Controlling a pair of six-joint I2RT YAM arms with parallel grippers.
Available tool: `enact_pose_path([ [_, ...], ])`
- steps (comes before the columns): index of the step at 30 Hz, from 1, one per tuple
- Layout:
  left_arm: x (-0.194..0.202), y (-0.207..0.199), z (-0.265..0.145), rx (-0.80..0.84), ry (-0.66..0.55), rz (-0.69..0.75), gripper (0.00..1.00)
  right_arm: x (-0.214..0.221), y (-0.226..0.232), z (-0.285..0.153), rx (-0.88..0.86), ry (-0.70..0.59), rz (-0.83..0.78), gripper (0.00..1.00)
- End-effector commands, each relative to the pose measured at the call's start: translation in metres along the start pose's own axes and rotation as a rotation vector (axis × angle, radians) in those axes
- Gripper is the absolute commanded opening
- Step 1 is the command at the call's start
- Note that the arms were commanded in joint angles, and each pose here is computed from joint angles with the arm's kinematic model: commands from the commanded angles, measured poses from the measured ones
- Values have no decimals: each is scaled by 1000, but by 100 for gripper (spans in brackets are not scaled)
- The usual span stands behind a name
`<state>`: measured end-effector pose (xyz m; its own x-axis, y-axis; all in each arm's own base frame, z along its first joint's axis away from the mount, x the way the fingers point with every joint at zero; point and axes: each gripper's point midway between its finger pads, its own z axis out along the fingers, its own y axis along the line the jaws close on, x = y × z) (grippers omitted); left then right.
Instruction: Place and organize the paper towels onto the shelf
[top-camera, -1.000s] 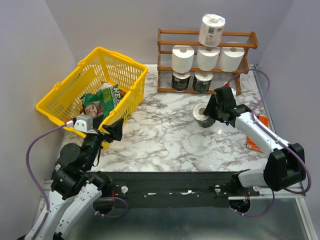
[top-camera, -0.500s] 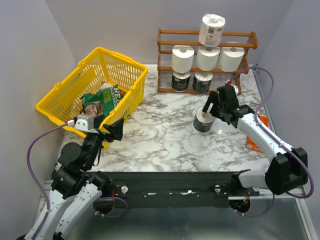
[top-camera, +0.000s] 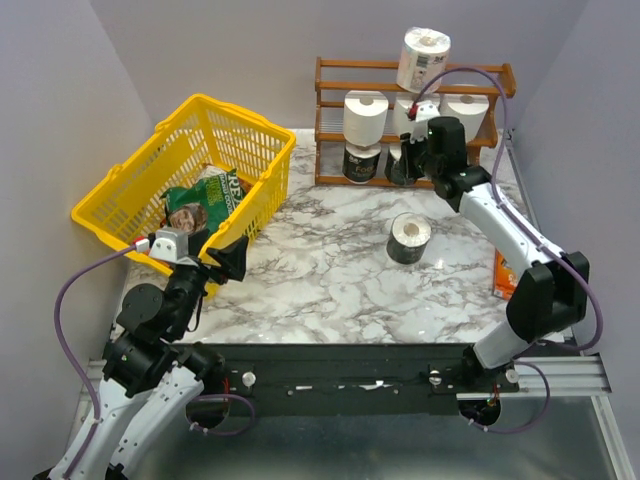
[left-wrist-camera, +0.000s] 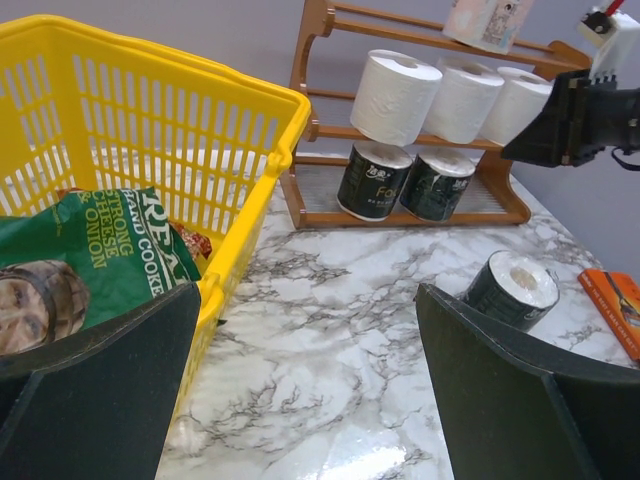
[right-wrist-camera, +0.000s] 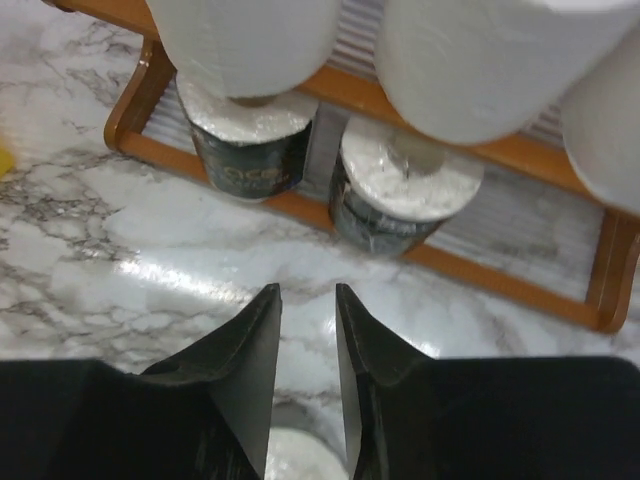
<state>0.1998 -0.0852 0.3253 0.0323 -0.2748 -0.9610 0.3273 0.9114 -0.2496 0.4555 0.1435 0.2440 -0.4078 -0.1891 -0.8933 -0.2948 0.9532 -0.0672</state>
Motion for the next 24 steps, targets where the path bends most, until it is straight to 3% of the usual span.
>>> enact_pose_path([
  [1, 0, 8, 1, -41, -9, 17, 99, -34, 25, 30, -126, -222, -291, 30],
  [2, -1, 9, 1, -48, -13, 16, 99, -50, 30, 33, -127, -321, -354, 28],
  [4, -1, 10, 1, -50, -11, 17, 99, -31, 45, 48, -129, -351, -584, 27],
  [5, -1, 10, 1, -52, -11, 18, 99, -45, 47, 48, -91, -428, -654, 27],
  [6, 0, 11, 2, -56, -6, 20, 99, -47, 55, 50, -74, -463, -763, 27],
  [8, -1, 12, 2, -63, -9, 20, 99, -37, 61, 65, -70, -464, -838, 27],
  [18, 3, 14, 5, -79, 6, 28, 99, -49, 57, 124, 9, -437, -903, 24],
  [24, 3, 15, 5, -85, 4, 26, 99, -51, 56, 138, 30, -426, -925, 21],
])
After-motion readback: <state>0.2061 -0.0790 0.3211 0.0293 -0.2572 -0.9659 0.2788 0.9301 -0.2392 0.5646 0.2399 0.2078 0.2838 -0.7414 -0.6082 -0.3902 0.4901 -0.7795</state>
